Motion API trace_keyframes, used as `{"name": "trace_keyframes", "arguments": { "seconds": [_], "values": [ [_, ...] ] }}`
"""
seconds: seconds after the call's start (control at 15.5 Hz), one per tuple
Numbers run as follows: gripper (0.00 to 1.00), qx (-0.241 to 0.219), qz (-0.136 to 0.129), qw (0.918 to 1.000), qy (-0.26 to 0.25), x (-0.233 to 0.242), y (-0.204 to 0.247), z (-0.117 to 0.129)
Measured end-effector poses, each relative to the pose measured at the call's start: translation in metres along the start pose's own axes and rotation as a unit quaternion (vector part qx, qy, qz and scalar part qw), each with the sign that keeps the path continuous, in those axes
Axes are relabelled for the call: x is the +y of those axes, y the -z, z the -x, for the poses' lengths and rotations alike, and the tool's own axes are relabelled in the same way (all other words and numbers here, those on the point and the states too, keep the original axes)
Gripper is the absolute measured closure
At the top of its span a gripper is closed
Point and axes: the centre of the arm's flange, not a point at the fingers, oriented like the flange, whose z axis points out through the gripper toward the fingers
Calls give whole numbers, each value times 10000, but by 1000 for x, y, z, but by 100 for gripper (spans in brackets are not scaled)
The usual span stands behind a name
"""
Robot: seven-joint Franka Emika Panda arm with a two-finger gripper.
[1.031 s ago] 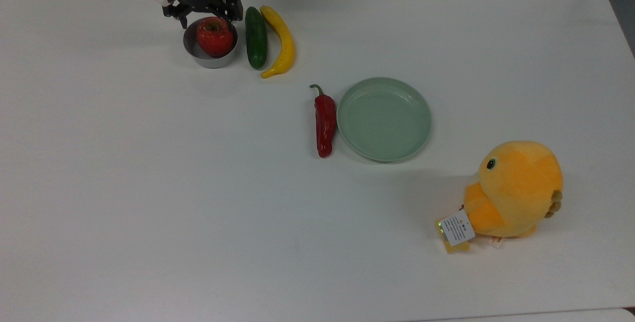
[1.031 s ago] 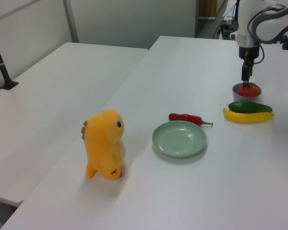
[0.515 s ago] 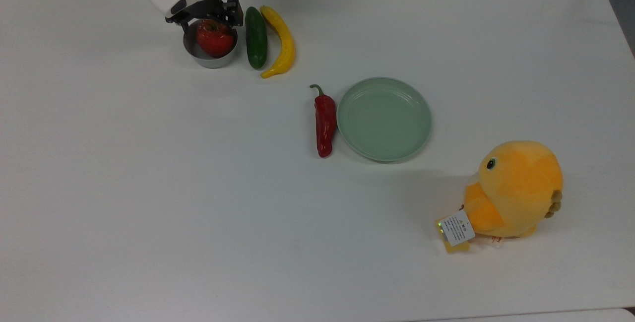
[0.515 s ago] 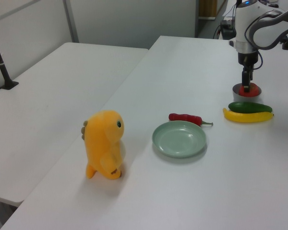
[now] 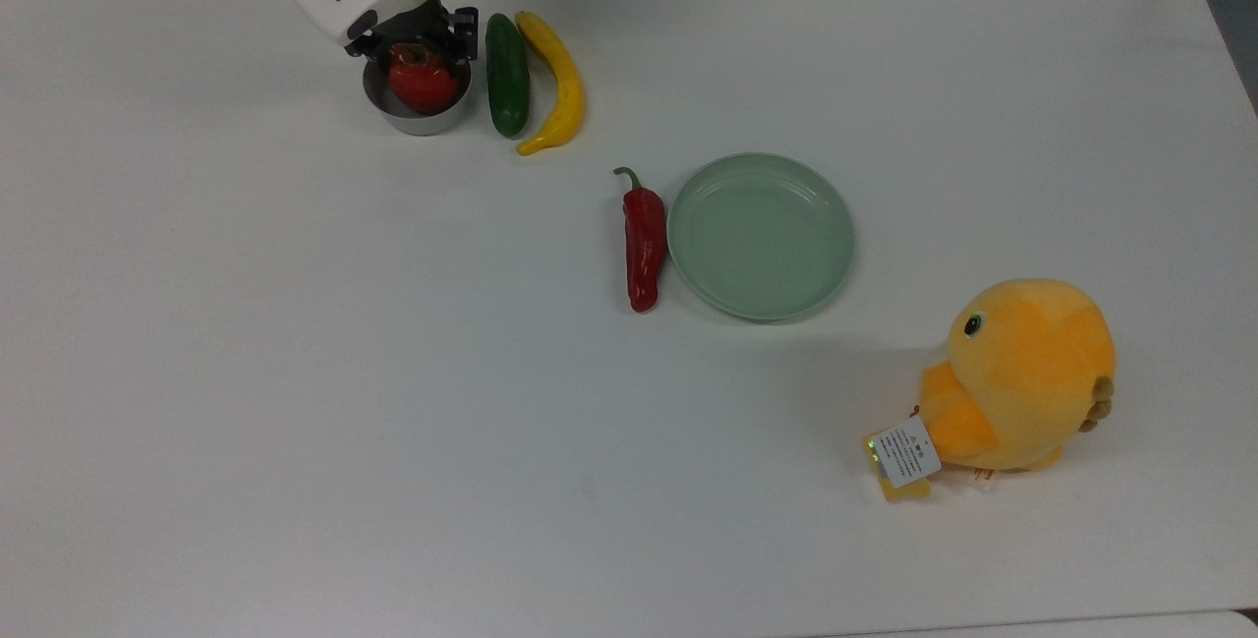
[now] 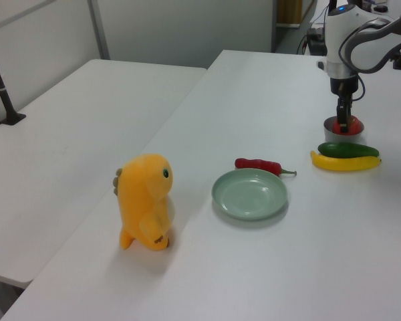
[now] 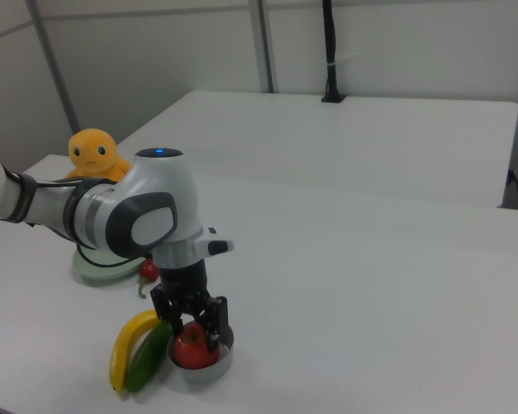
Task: Red apple placed in the center of the desktop
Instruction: 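Close the gripper on the red apple and lift it from the bowl, then carry the held apple away from the bowl toward the table center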
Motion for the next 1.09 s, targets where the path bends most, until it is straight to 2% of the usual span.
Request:
{"name": "trace_keyframes", "arguments": {
  "seconds": [0.06, 0.71, 0.9, 1.09],
  "values": [
    [30, 2, 1, 10000, 2, 0, 0, 0],
    [30, 71, 23, 10000, 42, -3, 7, -3],
    [30, 209, 65, 9996, 170, -2, 28, -5],
    [30, 318, 92, 9991, 256, 7, 73, -8]
  ]
}}
